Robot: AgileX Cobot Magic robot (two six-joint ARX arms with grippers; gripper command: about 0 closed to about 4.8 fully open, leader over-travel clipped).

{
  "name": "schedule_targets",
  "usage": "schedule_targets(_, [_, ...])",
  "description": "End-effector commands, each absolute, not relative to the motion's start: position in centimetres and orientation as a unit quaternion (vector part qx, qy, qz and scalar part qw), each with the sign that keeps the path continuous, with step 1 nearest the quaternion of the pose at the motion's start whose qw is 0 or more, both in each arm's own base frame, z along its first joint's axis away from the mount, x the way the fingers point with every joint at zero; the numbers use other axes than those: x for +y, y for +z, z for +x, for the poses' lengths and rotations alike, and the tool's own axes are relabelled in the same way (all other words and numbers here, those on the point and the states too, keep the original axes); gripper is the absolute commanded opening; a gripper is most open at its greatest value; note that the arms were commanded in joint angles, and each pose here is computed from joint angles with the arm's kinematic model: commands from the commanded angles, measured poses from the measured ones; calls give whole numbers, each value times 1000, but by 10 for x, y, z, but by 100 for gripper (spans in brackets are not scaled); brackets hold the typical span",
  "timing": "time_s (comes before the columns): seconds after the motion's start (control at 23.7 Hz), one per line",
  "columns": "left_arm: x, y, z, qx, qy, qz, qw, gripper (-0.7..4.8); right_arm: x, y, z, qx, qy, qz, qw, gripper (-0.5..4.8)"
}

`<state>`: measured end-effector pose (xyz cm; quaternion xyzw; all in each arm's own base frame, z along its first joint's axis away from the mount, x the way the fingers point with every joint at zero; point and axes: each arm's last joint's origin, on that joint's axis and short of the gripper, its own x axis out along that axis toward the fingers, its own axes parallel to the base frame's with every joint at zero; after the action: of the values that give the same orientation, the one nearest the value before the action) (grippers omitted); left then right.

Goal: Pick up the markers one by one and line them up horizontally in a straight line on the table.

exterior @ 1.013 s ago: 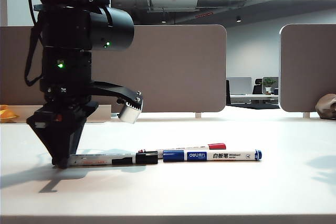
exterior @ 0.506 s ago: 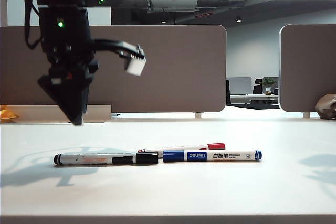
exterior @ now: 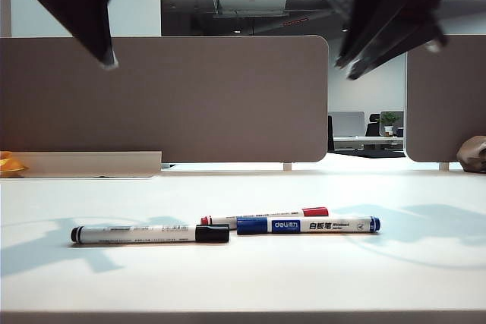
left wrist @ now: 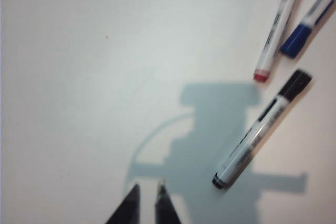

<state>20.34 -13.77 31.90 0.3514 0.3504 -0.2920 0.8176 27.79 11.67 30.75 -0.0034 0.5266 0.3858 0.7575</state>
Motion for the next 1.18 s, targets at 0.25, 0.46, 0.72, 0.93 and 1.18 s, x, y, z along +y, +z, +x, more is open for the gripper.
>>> schedule_targets(0.25, [-129,322,189,393,-301,306,813,48,151,300,303,517,406,-188,729,107])
schedule_targets(0.46, [-128,322,186,406,-297,281,818,48,154,294,312,493,387,-263,733,110])
schedule_targets(0.72, [-110,326,187,425,-308,227,820,48,166,307,312,421,375,-425,708,127])
schedule_targets(0.93, [-83,339,182,402,-281,196,849,49,175,302,313,402,392,-473,679,139])
schedule_targets(1.18, [-60,354,162,375,-285,164,867,48,184,269,322,419,471,-469,618,180])
